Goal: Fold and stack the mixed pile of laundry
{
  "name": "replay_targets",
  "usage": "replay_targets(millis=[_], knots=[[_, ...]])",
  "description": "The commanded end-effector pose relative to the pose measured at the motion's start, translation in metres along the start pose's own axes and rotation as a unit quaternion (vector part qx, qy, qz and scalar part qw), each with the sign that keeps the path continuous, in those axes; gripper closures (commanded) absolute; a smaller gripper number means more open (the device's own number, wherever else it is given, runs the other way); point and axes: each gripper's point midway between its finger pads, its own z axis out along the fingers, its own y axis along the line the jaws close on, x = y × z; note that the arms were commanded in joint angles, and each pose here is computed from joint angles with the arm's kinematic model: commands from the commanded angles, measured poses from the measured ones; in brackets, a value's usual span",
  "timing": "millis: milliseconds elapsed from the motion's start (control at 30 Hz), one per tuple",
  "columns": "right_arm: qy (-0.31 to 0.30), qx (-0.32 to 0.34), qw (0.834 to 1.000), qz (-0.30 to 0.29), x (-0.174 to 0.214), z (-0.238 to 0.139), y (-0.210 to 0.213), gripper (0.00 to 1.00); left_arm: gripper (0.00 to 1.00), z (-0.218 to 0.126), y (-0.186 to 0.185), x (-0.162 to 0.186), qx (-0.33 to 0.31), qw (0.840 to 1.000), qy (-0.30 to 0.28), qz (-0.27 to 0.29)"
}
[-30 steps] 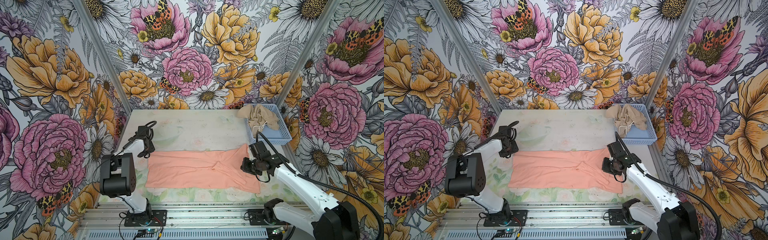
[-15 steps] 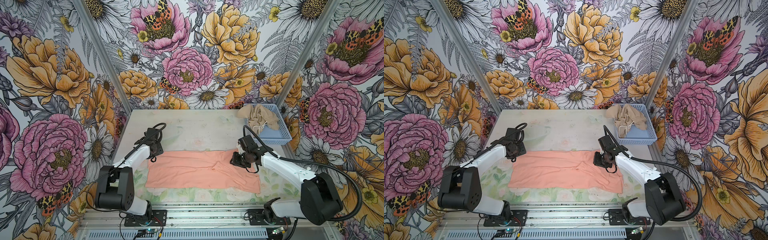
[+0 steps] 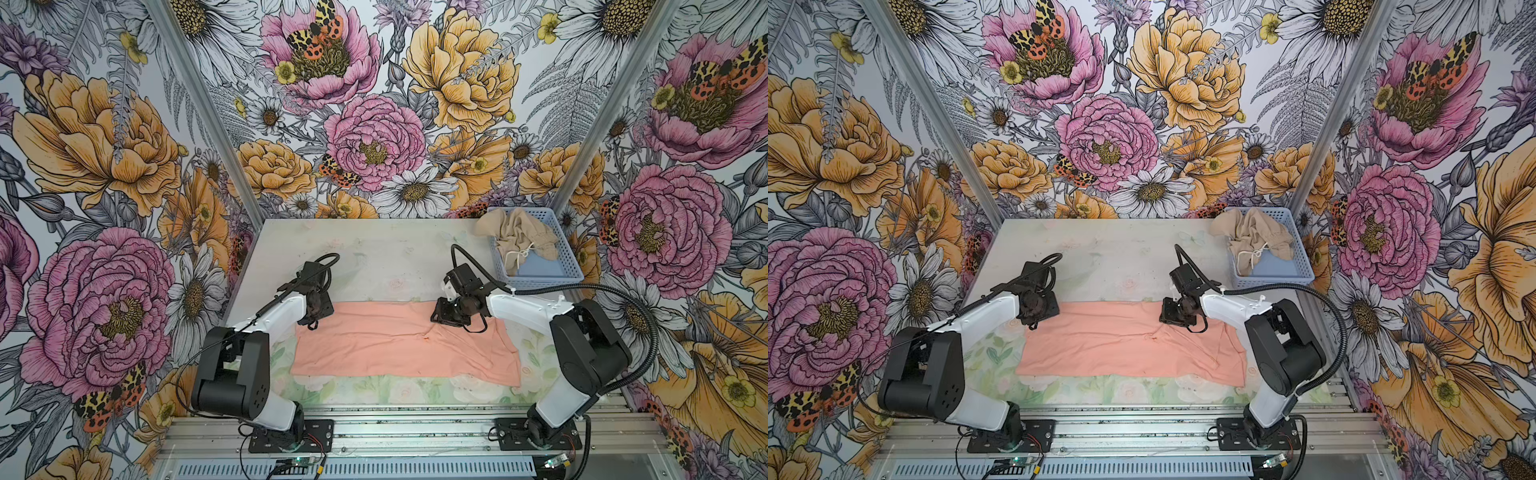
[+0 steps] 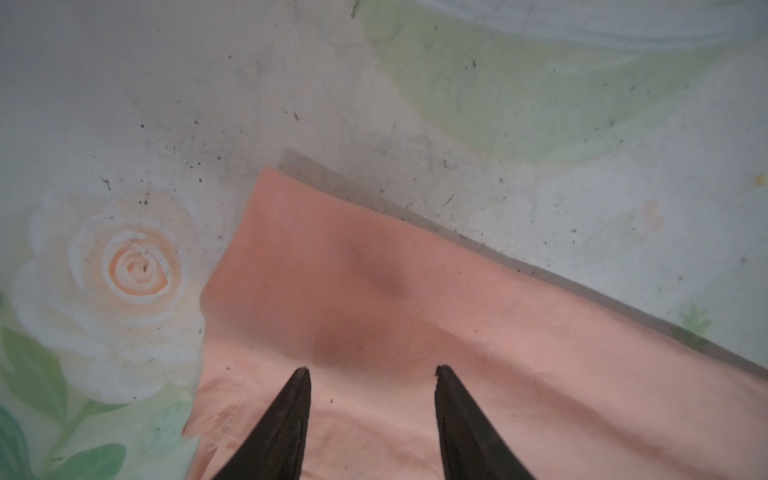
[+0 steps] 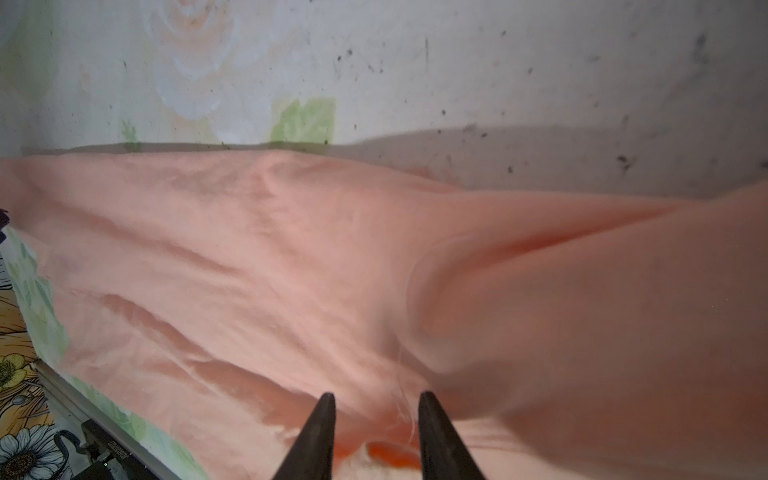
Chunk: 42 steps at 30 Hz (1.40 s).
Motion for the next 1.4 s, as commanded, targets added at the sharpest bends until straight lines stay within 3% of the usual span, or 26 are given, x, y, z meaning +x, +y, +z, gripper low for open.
replay_targets(millis=[0, 400, 600, 933, 1367], knots=[[0.01, -0.033, 0.999, -0.007, 0.002, 0.002, 0.018, 0.64, 0.5, -0.003, -0.002, -0.001, 0.014, 1.0, -0.008, -0.008], [0.095, -0.048, 0.994, -0.024, 0.097, -0.028, 0.04, 0.64, 0.51, -0.008, 0.009, -0.003, 0.015, 1.0, -0.015, -0.015], [0.039, -0.022, 0.998, -0.042, 0.069, -0.049, 0.039, 0.64, 0.51, -0.01, 0.003, -0.004, 0.023, 1.0, -0.016, -0.014], [0.014, 0.066, 0.996, -0.055, 0.021, -0.026, -0.006, 0.63, 0.51, -0.012, -0.008, -0.002, 0.03, 0.999, -0.016, -0.007], [0.106, 0.041, 0.993, -0.036, 0.101, -0.017, -0.008, 0.63, 0.52, -0.012, -0.004, 0.004, 0.027, 0.999, -0.016, -0.007]])
